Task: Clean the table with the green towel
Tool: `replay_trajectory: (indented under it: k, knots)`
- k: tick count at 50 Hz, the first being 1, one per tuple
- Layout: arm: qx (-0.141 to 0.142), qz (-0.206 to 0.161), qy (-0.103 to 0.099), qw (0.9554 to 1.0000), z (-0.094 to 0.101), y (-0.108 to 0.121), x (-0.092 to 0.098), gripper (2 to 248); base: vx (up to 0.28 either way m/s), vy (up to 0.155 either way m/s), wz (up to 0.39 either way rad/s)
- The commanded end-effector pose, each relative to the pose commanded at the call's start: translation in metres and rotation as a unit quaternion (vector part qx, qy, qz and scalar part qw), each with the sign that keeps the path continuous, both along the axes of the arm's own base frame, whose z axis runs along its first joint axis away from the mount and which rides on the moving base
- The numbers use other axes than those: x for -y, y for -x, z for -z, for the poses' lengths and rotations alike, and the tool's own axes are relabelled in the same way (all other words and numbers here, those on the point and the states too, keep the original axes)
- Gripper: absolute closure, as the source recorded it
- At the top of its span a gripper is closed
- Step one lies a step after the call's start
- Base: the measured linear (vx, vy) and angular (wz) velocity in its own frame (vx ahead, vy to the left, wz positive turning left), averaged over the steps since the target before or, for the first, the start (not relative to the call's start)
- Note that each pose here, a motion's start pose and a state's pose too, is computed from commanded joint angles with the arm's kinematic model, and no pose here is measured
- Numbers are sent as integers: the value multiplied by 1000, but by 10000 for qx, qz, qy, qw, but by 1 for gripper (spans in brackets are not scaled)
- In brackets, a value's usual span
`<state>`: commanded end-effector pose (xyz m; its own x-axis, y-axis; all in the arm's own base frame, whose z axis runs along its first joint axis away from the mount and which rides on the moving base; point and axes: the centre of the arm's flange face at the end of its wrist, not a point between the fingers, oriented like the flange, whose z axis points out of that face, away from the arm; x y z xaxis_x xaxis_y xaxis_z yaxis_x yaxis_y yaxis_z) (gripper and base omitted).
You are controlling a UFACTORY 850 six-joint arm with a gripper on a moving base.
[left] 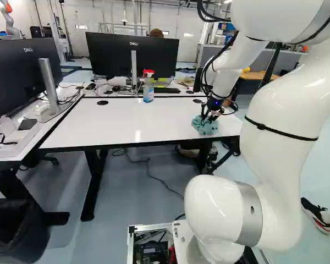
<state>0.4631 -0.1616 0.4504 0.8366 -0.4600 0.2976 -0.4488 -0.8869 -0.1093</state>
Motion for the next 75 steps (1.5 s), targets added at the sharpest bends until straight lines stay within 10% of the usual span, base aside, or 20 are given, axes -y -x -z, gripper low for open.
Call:
replay_trajectory:
  k: [30,75]
  knots:
    - [-68,-64,-24,10000,1,52,-25,208,0,0,0]
    - [-34,715,-15,9974,0,47,54,208,0,0,0]
